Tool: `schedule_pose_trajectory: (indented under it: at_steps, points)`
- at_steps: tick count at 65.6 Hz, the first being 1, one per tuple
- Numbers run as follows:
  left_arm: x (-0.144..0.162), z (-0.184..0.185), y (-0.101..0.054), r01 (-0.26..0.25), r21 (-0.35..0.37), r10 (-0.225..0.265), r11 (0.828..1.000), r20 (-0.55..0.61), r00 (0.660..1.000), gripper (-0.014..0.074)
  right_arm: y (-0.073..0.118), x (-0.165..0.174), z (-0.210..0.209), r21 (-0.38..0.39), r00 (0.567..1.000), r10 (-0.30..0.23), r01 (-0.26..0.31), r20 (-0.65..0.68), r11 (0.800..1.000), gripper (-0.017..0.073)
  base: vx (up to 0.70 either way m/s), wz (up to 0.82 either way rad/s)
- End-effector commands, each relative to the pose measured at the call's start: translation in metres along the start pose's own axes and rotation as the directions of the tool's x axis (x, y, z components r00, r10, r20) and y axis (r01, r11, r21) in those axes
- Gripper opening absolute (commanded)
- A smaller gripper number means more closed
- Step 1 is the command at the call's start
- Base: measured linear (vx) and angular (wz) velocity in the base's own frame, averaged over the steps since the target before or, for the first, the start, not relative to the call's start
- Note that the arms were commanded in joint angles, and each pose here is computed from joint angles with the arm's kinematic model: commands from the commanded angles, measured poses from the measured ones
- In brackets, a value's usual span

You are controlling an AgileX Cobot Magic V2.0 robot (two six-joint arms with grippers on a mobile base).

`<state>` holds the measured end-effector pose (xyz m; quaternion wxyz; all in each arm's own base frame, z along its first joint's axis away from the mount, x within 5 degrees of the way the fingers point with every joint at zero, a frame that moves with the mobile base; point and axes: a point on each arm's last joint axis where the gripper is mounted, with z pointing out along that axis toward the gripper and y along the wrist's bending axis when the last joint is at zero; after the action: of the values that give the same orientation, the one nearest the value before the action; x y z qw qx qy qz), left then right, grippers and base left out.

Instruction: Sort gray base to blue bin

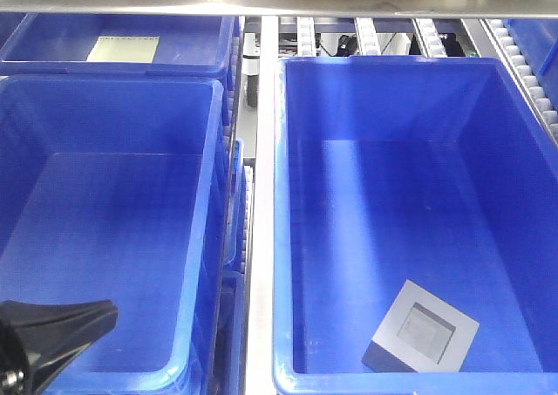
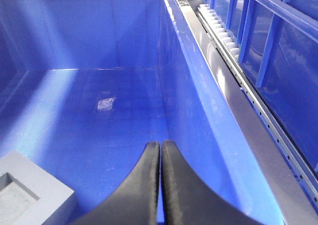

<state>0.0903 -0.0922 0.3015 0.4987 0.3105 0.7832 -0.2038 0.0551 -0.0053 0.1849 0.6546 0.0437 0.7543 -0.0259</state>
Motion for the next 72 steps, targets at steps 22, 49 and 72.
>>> schedule_pose_trajectory:
  at_steps: [22,49,72]
  points:
    - [-0.014,-0.004,-0.005,-0.044,0.054,0.039,0.998,0.097,0.995,0.0002,0.0,-0.005,0.001,0.004,0.998,-0.018,0.018,0.052,1.0,-0.0005,0.0,0.0]
    - [-0.014,-0.018,-0.004,-0.08,0.048,0.072,0.996,0.146,0.987,0.0002,0.0,-0.005,0.001,0.004,0.998,-0.018,0.018,0.052,1.0,-0.0005,0.0,0.0]
    - [0.045,-0.059,0.014,0.005,-0.166,0.048,0.986,0.315,0.948,0.0002,0.0,-0.005,0.001,0.004,0.998,-0.018,0.018,0.052,1.0,-0.0005,0.0,0.0]
